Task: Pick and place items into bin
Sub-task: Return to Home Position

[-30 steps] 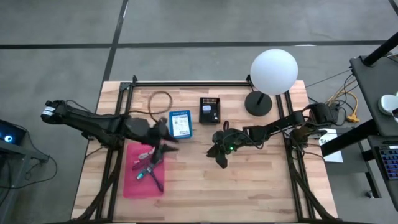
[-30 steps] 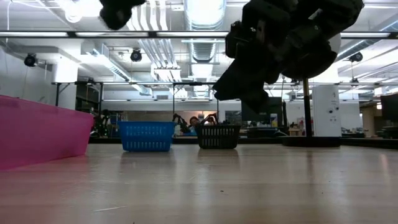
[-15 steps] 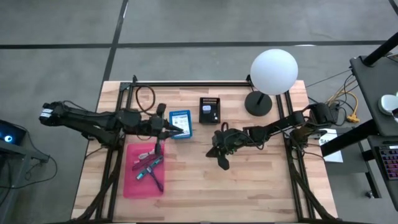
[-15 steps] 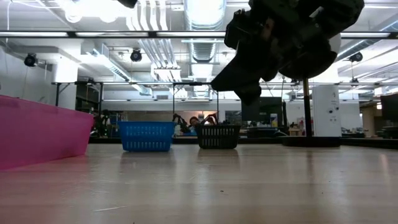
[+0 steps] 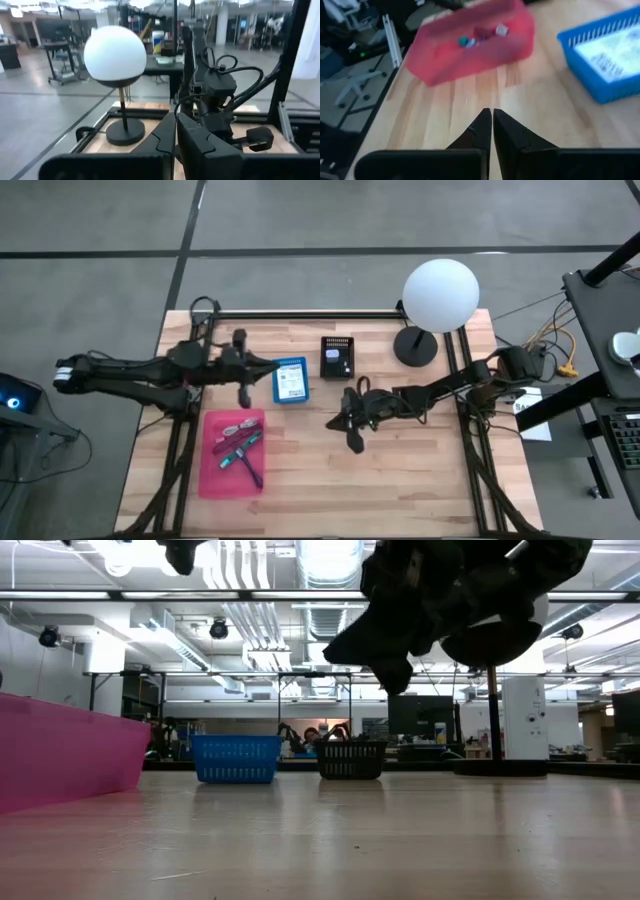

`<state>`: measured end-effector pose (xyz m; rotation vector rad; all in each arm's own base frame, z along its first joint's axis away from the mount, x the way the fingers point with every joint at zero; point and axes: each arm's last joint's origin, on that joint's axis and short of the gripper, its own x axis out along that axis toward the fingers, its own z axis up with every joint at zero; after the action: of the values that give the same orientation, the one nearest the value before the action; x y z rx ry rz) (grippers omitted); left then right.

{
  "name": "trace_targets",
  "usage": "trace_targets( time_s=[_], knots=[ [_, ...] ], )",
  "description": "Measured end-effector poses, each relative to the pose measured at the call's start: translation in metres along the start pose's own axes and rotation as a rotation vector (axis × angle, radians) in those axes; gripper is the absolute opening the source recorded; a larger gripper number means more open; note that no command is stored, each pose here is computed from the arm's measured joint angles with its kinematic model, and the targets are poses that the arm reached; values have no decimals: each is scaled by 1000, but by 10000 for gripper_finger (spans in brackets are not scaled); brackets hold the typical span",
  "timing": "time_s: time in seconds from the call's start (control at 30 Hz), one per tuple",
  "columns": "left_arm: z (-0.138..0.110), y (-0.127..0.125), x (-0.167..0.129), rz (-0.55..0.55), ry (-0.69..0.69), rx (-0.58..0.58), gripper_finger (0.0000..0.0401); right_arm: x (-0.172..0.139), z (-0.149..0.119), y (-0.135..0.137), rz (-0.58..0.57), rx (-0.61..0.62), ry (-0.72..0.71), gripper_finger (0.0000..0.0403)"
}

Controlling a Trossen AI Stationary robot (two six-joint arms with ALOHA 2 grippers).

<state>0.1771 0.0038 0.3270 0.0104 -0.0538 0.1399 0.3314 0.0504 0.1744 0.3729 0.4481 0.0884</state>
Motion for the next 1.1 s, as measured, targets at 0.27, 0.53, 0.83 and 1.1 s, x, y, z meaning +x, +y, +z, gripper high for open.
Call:
trace_targets(
  time_s=[0.27, 0.53, 0.83, 1.1],
  knots=[
    [-37, 5, -46, -20, -223, 6, 0, -2, 16, 7, -31, -72, -205, 8],
    [-77, 4, -72, -154, -257, 36, 0, -3, 21, 3, -40, -106, -230, 8],
    [-104, 7, -95, -164, -246, -35, 0, -18, 30, 17, -17, -268, -270, 8],
    [-103, 7, -93, -180, -200, -122, 0, -53, 10, 16, 13, -194, -261, 8]
  ],
)
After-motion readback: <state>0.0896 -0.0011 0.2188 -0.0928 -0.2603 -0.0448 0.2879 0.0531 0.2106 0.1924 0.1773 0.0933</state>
